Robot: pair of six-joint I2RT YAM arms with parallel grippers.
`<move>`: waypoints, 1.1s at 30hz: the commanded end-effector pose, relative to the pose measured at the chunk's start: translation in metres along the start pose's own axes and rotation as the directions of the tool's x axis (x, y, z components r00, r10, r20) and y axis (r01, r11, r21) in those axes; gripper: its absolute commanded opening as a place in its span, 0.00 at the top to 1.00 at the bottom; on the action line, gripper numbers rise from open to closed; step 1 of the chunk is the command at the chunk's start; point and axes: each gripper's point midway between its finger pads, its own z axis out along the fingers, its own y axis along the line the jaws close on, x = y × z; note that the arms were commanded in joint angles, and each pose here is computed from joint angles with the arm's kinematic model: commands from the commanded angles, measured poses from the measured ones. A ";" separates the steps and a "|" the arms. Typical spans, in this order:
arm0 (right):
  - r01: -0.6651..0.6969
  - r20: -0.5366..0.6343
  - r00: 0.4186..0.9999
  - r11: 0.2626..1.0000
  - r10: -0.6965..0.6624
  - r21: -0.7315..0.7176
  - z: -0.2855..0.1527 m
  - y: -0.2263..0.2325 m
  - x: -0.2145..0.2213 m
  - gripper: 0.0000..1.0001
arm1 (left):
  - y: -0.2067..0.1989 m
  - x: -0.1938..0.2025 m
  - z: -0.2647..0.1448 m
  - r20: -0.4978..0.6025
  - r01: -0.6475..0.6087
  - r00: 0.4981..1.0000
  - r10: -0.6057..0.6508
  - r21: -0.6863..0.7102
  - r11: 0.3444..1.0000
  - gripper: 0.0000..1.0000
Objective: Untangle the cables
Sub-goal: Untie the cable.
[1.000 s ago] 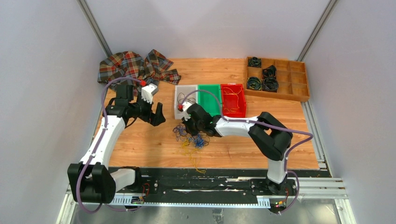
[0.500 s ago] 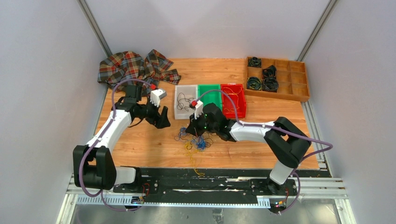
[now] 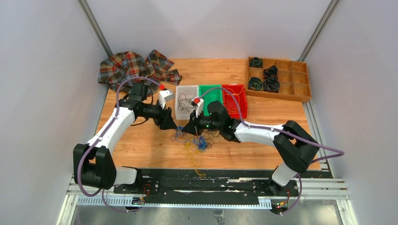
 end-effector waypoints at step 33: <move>0.049 0.077 0.996 0.999 -0.049 0.002 -0.004 0.019 -0.032 0.99 | -0.022 -0.028 0.009 0.121 0.258 0.959 -0.256 -0.005 0.966 0.53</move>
